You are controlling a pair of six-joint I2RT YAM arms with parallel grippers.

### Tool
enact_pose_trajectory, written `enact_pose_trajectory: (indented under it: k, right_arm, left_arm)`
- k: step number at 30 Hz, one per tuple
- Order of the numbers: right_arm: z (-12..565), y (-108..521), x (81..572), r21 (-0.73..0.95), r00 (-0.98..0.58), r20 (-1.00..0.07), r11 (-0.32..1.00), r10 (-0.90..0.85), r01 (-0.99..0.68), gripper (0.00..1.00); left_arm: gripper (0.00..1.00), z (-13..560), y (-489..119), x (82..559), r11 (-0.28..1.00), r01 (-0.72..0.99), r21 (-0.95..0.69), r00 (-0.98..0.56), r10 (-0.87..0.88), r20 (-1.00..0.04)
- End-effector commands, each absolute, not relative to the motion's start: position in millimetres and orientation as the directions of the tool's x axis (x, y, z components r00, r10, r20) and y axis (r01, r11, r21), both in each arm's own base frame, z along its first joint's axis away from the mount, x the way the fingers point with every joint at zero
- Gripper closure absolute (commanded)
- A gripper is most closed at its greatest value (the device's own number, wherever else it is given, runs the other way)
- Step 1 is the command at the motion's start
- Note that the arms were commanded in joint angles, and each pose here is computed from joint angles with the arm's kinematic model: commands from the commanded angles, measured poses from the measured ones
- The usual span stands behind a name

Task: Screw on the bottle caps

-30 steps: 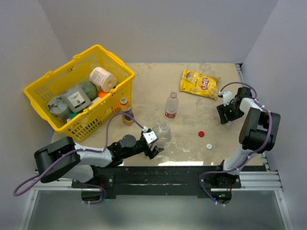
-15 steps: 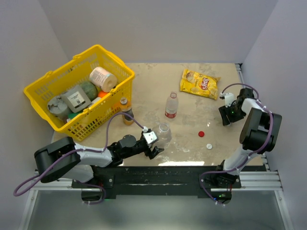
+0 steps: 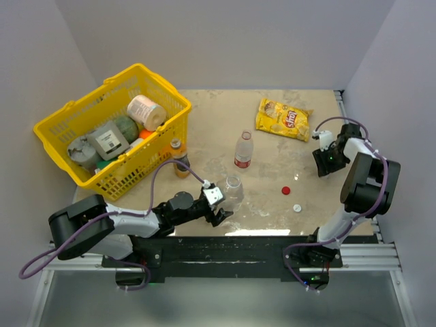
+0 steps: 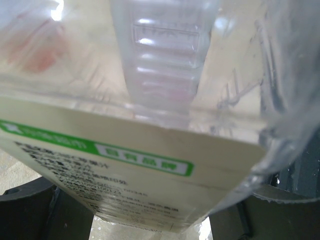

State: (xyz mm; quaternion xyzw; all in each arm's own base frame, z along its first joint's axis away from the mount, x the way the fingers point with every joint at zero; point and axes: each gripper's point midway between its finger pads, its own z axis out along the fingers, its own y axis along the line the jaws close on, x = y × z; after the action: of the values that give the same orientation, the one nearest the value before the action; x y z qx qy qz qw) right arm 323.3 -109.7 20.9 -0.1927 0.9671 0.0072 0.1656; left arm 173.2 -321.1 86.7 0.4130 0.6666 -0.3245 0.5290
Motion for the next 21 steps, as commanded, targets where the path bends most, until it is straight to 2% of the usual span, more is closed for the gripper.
enact_pose_trajectory:
  k: [1, 8, 11, 13, 14, 15, 17, 18, 20, 21]
  right_arm:
    - [30.1, -105.1, 324.6, -0.033, -0.853, -0.348, 0.914, -0.390, -0.404, 0.55]
    - [30.0, -99.6, 311.4, -0.015, -0.860, -0.332, 0.913, -0.388, -0.407, 0.64]
    - [59.7, -91.3, 313.4, -0.006, -0.838, -0.385, 0.910, -0.385, -0.415, 0.65]
    - [105.0, -86.3, 323.2, -0.045, -0.785, -0.475, 0.902, -0.397, -0.429, 0.66]
    - [119.9, -78.3, 318.3, -0.020, -0.779, -0.493, 0.901, -0.386, -0.434, 0.66]
    - [148.5, -70.3, 327.7, -0.011, -0.741, -0.557, 0.896, -0.375, -0.444, 0.67]
    - [179.2, -51.2, 315.5, 0.050, -0.730, -0.587, 0.883, -0.352, -0.466, 0.67]
    - [209.3, -39.7, 321.7, 0.046, -0.674, -0.646, 0.863, -0.359, -0.504, 0.68]
    - [242.0, -8.7, 309.2, 0.035, -0.609, -0.678, 0.810, -0.411, -0.586, 0.68]
    - [268.8, 4.6, 308.8, -0.018, -0.528, -0.719, 0.772, -0.451, -0.635, 0.68]
  left_arm:
    - [1.00, 101.2, -326.0, 175.6, 0.436, 0.900, 0.030, -0.047, 0.164, -0.985]
    - [1.00, 99.1, -325.8, 176.5, 0.426, 0.902, 0.064, -0.019, 0.188, -0.982]
    - [1.00, 102.9, -328.1, 180.5, 0.410, 0.904, 0.123, 0.027, 0.233, -0.972]
    - [1.00, 107.3, -328.7, 185.9, 0.407, 0.899, 0.163, 0.043, 0.288, -0.957]
    - [1.00, 110.4, -328.3, 188.4, 0.394, 0.896, 0.204, 0.076, 0.317, -0.945]
    - [1.00, 115.2, -327.7, 189.1, 0.379, 0.897, 0.228, 0.090, 0.348, -0.933]
    - [1.00, 121.9, -326.2, 189.3, 0.343, 0.896, 0.282, 0.139, 0.385, -0.912]
    - [1.00, 127.7, -324.2, 187.5, 0.320, 0.899, 0.297, 0.154, 0.406, -0.901]
    - [1.00, 132.1, -322.8, 186.2, 0.272, 0.900, 0.341, 0.196, 0.445, -0.874]
    - [1.00, 135.4, -319.4, 188.5, 0.270, 0.898, 0.346, 0.186, 0.480, -0.857]
